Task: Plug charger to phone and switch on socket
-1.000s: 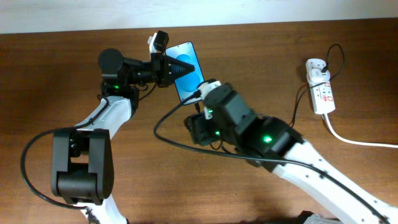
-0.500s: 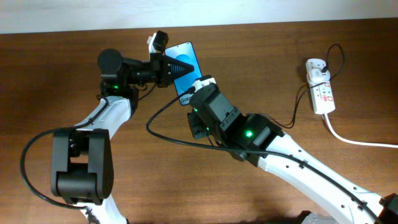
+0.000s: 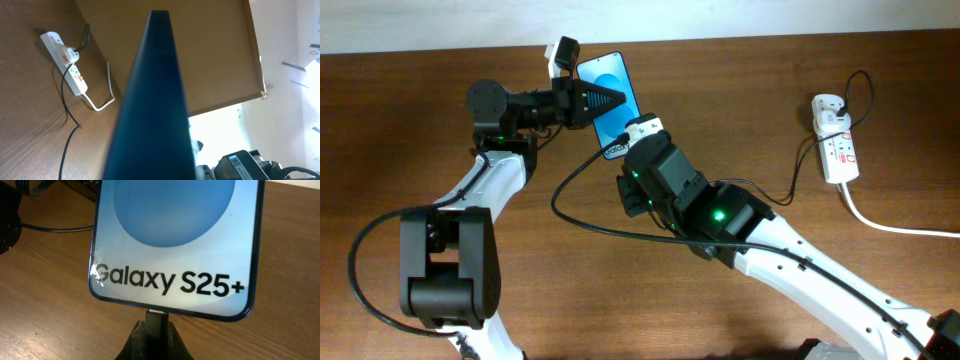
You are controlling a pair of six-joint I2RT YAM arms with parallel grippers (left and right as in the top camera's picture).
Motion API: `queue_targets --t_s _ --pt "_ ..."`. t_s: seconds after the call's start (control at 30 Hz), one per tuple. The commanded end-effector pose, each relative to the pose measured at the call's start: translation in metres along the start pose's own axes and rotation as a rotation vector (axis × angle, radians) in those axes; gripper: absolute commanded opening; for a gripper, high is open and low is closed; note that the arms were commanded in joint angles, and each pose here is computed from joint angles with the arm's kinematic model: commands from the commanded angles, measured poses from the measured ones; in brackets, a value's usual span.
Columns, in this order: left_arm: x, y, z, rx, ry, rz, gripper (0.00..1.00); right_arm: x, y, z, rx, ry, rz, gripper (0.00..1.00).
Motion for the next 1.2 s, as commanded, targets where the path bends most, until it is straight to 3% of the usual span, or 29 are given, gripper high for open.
queue_targets --t_s 0.0,0.07,0.17,0.37,0.43,0.5,0.7,0.83,0.93,1.07,1.13,1.17 --pt "0.02 0.02 -0.007 0.021 0.068 0.176 0.0 -0.014 -0.027 0.018 -0.009 -0.101 -0.108 0.04" --pt "0.02 0.02 -0.007 0.022 0.068 0.175 0.0 -0.014 -0.022 0.016 -0.015 -0.083 -0.081 0.04" --pt "0.02 0.02 -0.006 0.023 0.067 0.174 0.0 -0.024 -0.019 0.011 -0.02 -0.064 -0.051 0.14" --pt "0.021 0.013 -0.005 0.043 0.046 0.088 0.0 -0.097 -0.016 -0.01 -0.017 -0.042 -0.058 0.74" --pt "0.026 0.009 -0.004 0.041 0.036 0.031 0.0 -0.122 -0.012 -0.021 -0.016 -0.019 -0.075 0.81" --pt "0.043 0.006 -0.006 0.037 0.033 -0.044 0.0 -0.156 -0.009 -0.035 -0.008 0.003 -0.123 0.98" --pt "0.133 0.015 -0.002 -0.029 -0.08 -0.047 0.0 -0.258 0.003 -0.088 0.07 0.089 -0.405 0.99" --pt "0.202 0.013 -0.048 0.027 -0.089 0.051 0.0 -0.309 0.019 -0.118 0.138 0.073 -0.564 0.99" --pt "0.218 0.007 -0.057 0.052 -0.079 0.092 0.0 -0.323 0.029 -0.13 0.157 0.085 -0.601 0.99" --pt "0.212 0.035 -0.004 0.061 -0.205 0.212 0.0 -0.318 0.027 -0.128 0.149 0.096 -0.585 0.99" --pt "0.184 0.061 0.046 -0.009 -0.419 0.317 0.0 -0.309 0.023 -0.123 0.156 0.109 -0.561 0.99" --pt "0.178 0.065 0.055 -0.022 -0.455 0.337 0.0 -0.306 0.021 -0.121 0.157 0.114 -0.553 0.99"
Point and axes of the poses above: each gripper's point midway between its finger pads, its own x axis out along the fingers, its own z axis along the line the jaws close on, y = z × x, the point moved 9 cm from there along -x, back along the fingers, and after that the axes turned 14 degrees about x, right-handed, at the moved point
